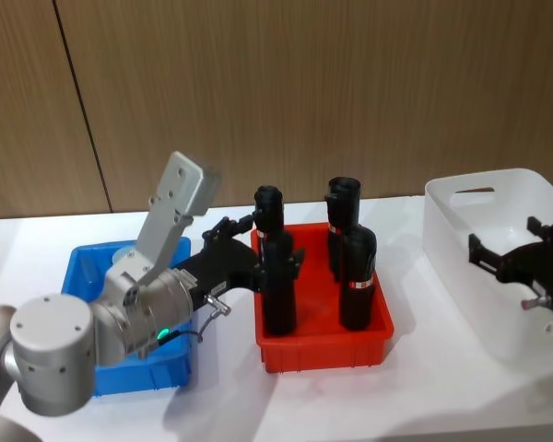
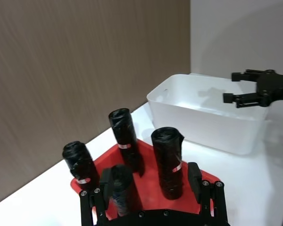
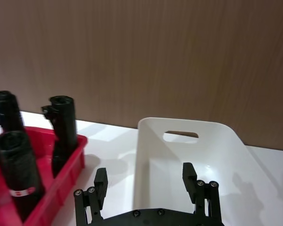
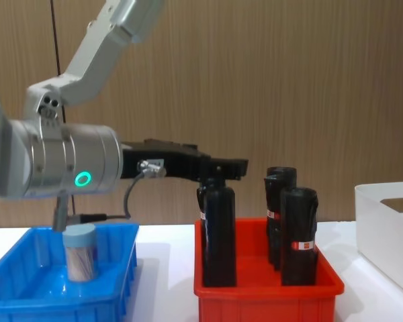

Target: Pick the cotton swabs from the blue box and place them into the white box.

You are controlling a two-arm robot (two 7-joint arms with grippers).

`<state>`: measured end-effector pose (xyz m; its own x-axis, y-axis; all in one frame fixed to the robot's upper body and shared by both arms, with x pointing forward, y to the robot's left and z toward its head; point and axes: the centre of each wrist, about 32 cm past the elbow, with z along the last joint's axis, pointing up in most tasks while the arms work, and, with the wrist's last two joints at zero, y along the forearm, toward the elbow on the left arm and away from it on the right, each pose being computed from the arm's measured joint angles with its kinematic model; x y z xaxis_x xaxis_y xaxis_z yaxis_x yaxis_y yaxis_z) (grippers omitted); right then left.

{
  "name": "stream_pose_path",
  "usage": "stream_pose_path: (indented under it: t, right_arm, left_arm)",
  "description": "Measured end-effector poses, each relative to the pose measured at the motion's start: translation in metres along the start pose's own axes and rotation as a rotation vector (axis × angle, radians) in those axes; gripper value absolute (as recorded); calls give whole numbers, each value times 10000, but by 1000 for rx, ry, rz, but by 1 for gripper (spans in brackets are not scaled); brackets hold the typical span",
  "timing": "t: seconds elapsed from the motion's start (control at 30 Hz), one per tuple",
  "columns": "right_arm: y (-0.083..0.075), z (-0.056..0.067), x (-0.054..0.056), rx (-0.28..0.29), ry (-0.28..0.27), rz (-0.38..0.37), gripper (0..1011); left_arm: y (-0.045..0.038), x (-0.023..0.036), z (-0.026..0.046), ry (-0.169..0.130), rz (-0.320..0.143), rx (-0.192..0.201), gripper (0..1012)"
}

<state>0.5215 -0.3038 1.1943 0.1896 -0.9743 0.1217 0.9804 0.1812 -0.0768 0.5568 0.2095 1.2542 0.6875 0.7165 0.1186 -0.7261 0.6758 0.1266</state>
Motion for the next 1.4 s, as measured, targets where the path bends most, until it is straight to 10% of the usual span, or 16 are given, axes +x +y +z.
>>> stream_pose_path:
  t: [0.83, 1.4]
  right_arm:
    - [-585, -14, -746, 139, 68, 137, 1001]
    - [-642, -7, -805, 150, 78, 147, 1002]
  left_arm:
    - [248, -439, -379, -101, 258, -109, 1004]
    - [332, -585, -477, -120, 331, -154, 1004]
